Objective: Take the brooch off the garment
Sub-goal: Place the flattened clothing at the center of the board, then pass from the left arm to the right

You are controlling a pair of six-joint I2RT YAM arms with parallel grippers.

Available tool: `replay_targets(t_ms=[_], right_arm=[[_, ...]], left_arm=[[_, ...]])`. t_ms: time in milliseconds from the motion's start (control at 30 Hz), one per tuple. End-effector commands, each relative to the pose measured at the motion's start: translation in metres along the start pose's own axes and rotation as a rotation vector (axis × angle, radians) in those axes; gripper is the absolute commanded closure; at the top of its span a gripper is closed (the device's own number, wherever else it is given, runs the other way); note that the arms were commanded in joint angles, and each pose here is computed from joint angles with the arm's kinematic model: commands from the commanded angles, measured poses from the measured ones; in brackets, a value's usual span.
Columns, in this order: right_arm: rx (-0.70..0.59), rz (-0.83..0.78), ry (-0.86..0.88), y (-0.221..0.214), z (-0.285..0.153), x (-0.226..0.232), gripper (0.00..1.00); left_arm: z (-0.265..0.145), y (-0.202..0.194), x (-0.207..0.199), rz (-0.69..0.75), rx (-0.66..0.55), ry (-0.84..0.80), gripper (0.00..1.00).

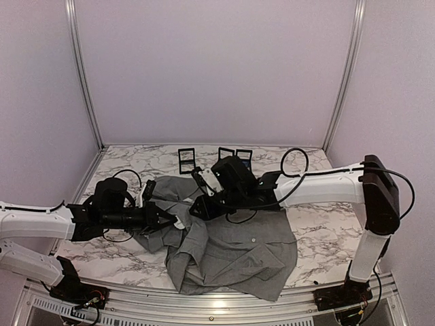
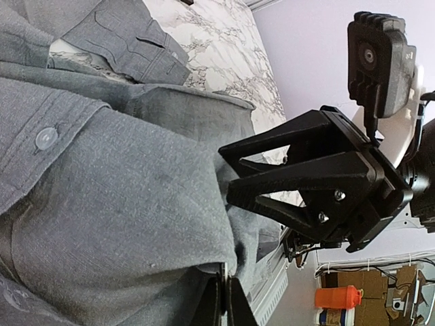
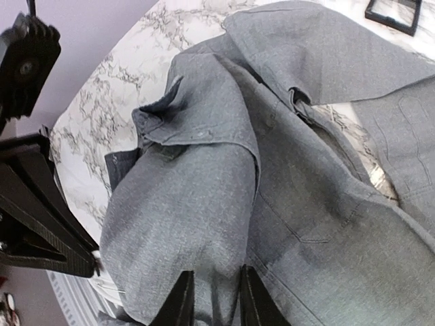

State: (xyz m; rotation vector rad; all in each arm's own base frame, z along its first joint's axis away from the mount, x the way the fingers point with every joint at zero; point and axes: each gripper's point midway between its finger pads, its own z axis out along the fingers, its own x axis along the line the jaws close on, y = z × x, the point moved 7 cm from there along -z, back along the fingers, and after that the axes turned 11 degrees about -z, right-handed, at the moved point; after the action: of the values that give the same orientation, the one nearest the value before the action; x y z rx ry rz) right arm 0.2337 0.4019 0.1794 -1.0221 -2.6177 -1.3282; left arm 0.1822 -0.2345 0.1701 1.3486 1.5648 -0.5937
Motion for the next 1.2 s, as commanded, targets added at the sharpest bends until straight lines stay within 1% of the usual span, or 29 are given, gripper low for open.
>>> replay_targets(t_ms=[0, 133, 233, 400, 567, 767, 933, 1067, 1167], right_arm=[[-0.083, 0.021, 0.018, 0.015, -0.023, 0.005, 0.71], [-0.101, 0.056, 0.060, 0.011, -0.032, 0.009, 0.59], [-0.091, 0.069, 0.091, 0.007, -0.032, 0.012, 0.56], [-0.088, 0.064, 0.098, 0.006, -0.033, 0.022, 0.55], [-0.066, 0.111, 0.151, -0.001, -0.022, 0.025, 0.57], [-0.115, 0.160, 0.242, 0.006, -0.015, 0.028, 0.61], [-0.119, 0.201, 0.271, 0.007, -0.010, 0.022, 0.63], [-0.110, 0.210, 0.311, 0.007, -0.005, 0.024, 0.70], [-0.115, 0.219, 0.337, 0.008, -0.003, 0.025, 0.76]], left_arm=[[0.003, 0.005, -0.012, 0.012, -0.022, -0.097, 1.00], [0.003, 0.006, -0.012, -0.017, -0.037, -0.108, 1.00], [0.002, 0.008, -0.011, -0.054, -0.056, -0.119, 1.00], [0.002, 0.011, -0.011, -0.122, -0.088, -0.131, 1.00], [-0.003, 0.012, -0.011, -0.134, -0.122, -0.155, 1.00], [-0.006, 0.014, -0.011, -0.178, -0.169, -0.224, 1.00], [-0.009, 0.017, -0.013, -0.196, -0.206, -0.269, 1.00], [-0.010, 0.019, -0.018, -0.192, -0.239, -0.293, 1.00], [-0.008, 0.019, -0.020, -0.190, -0.241, -0.299, 1.00]])
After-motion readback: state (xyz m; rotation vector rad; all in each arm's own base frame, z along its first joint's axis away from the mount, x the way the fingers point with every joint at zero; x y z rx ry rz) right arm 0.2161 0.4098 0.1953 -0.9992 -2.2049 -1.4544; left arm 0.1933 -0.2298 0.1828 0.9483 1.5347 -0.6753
